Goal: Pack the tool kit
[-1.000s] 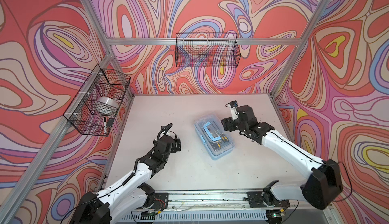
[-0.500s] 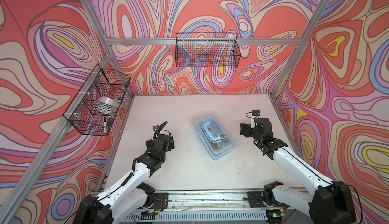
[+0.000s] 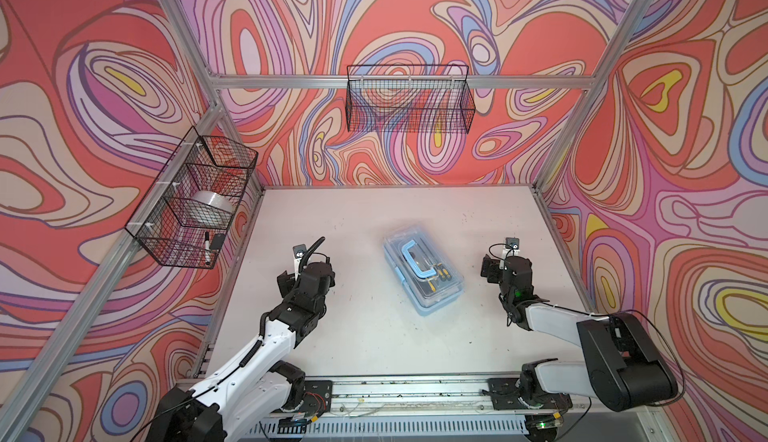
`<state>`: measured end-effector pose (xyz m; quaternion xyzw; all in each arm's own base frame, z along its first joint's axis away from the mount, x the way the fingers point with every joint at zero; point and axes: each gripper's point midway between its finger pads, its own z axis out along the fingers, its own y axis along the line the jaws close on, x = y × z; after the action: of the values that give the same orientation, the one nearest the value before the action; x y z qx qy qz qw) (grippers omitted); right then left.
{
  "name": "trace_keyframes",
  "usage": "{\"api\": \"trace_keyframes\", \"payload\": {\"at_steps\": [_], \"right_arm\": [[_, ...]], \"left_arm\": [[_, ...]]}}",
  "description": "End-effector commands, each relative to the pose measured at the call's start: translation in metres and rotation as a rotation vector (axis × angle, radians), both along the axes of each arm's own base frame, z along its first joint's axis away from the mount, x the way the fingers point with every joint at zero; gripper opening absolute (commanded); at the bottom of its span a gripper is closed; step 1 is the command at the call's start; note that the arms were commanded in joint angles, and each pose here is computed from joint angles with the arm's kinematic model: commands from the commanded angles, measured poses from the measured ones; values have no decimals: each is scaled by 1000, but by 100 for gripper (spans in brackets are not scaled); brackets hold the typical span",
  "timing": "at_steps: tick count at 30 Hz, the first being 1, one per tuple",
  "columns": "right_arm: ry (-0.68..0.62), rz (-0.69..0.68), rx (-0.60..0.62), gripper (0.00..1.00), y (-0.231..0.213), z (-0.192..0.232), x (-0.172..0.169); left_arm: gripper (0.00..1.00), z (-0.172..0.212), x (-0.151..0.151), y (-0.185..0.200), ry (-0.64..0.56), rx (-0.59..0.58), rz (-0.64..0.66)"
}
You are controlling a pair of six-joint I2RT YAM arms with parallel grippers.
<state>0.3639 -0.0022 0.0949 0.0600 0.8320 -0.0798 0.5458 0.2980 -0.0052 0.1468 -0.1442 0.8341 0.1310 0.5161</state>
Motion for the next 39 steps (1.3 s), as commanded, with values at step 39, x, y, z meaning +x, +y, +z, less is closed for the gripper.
{"api": "trace_keyframes", "payload": {"at_steps": [39], "right_arm": [[-152,78,35,98,-5,1,61]], "left_arm": [[100,-58,91,31,-98,-17,-210]]}}
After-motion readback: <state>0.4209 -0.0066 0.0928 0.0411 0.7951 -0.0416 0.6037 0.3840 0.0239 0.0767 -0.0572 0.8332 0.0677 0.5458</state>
